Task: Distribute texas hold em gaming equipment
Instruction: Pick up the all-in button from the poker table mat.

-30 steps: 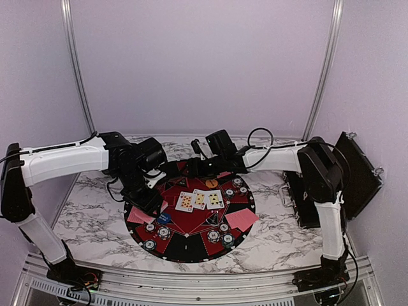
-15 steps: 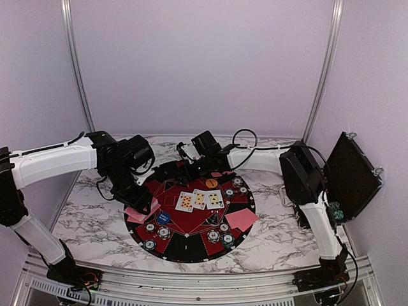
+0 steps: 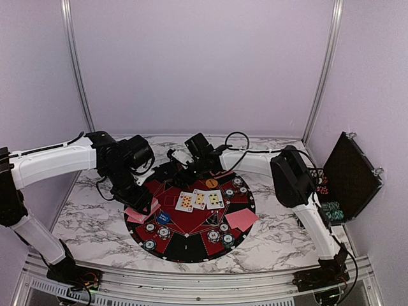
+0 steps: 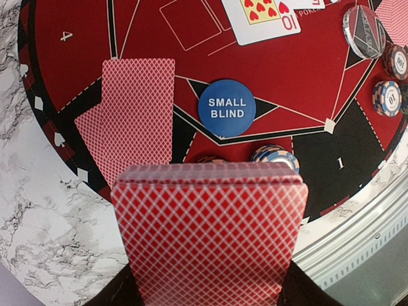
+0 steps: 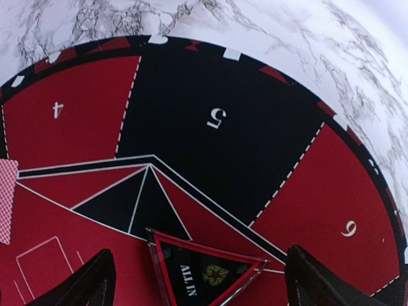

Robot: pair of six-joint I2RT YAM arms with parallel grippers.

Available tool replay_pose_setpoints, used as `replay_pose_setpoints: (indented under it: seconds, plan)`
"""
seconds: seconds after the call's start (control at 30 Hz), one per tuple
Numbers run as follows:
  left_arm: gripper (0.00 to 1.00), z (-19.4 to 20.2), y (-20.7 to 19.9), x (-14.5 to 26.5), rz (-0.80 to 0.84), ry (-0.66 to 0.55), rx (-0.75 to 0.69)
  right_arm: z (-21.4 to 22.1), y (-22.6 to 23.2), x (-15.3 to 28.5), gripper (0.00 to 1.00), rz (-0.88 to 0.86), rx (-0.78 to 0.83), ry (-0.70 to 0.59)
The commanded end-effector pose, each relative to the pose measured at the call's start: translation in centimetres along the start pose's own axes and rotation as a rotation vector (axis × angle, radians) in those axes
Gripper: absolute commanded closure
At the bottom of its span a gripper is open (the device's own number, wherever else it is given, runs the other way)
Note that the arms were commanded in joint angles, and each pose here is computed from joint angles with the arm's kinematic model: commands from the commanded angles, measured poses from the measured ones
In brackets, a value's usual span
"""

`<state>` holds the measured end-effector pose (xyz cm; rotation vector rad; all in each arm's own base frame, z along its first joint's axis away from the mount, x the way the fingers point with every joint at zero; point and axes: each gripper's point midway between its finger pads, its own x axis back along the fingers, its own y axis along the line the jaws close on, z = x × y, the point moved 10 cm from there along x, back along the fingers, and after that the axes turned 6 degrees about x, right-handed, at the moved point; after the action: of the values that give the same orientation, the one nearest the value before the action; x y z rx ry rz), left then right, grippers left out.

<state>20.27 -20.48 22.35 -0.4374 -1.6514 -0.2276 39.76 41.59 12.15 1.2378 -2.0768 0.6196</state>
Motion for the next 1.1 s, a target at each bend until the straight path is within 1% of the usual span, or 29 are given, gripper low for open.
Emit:
replay_pose_setpoints:
  seconds: [0.0,0.23,0.47,0.77,1.07]
  plan:
    - [0.47,0.3,0.1,0.8,0.017,-0.018,-0.010,0.2,-1.2,-0.2,0.10,-0.002,0.034,0.011]
    - [0.48,0.1,0.1,0.7,0.019,-0.015,-0.013,0.8,-1.9,-0.8,0.10,-0.039,0.039,0.005]
    - [0.47,0.0,0.0,0.7,0.021,-0.013,-0.015,1.5,-2.0,-2.1,0.11,-0.057,0.049,0.036]
    - [0.47,-0.1,0.0,0.7,0.021,-0.014,-0.013,2.1,-2.1,-2.0,0.20,-0.018,0.019,0.081]
    - [0.47,-0.3,-0.1,0.7,0.024,-0.013,-0.015,1.9,-1.4,-1.9,0.31,0.000,-0.030,0.066]
